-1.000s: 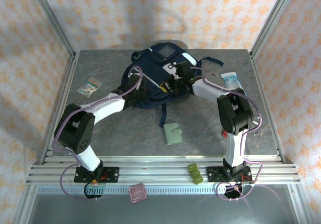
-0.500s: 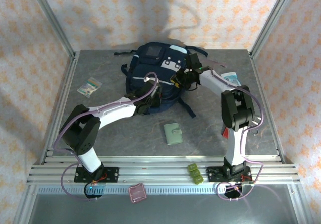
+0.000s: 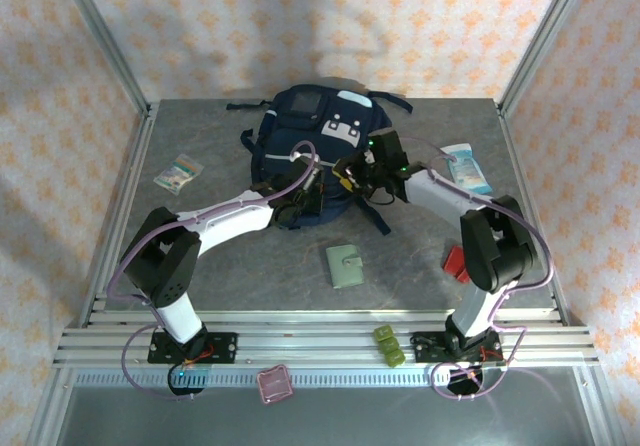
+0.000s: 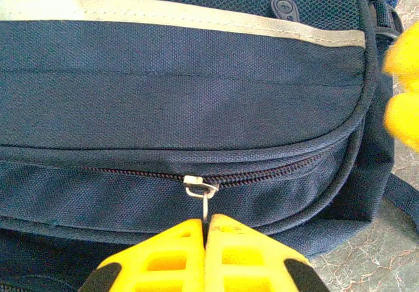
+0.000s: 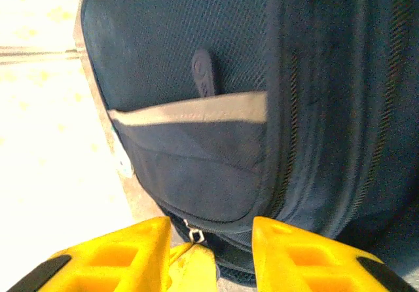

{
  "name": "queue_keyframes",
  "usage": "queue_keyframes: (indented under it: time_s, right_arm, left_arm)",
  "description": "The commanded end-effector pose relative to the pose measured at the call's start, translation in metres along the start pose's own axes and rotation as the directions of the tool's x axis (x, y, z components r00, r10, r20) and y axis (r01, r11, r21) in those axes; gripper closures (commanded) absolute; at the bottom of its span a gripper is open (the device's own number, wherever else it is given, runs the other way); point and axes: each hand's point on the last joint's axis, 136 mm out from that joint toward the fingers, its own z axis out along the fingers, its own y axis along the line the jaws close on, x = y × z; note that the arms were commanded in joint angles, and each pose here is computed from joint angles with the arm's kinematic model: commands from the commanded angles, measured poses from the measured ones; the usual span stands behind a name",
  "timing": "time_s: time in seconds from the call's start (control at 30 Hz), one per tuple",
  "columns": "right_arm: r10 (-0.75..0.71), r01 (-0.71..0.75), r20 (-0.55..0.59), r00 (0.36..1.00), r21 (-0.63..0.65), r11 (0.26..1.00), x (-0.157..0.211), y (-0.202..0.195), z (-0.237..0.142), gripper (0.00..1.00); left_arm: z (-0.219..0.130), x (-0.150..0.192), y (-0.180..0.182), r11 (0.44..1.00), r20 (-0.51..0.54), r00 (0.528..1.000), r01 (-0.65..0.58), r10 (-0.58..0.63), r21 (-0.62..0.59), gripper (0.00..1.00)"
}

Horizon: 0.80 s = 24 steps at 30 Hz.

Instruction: Pack the student bag

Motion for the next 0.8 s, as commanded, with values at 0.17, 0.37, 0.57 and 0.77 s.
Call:
queue_keyframes:
  time_s: [0.17, 0.37, 0.57, 0.77]
  right_arm:
    - [0.027, -0.027, -0.030, 0.999, 0.001, 1.000, 0.006, 0.004, 0.029, 0.67]
    - [0.024, -0.024, -0.040, 0.999, -0.018, 1.000, 0.008, 0.014, 0.030, 0.66]
    - [0.027, -0.026, -0.023, 0.999, 0.017, 1.000, 0.019, -0.005, 0.011, 0.59]
    - [0.060, -0.060, -0.023, 0.998, 0.013, 0.998, 0.029, -0.022, 0.007, 0.58]
  left_arm:
    - [0.000, 0.006, -0.004, 1.000, -0.027, 1.000, -0.016, 0.016, -0.002, 1.00]
    - [-0.001, 0.004, -0.002, 1.000, -0.022, 1.000, -0.017, 0.017, -0.011, 1.00]
    - [-0.001, 0.004, -0.002, 1.000, -0.019, 1.000, -0.015, 0.015, -0.013, 1.00]
    - [-0.003, 0.002, -0.004, 1.000, -0.018, 1.000, -0.016, 0.016, -0.004, 1.00]
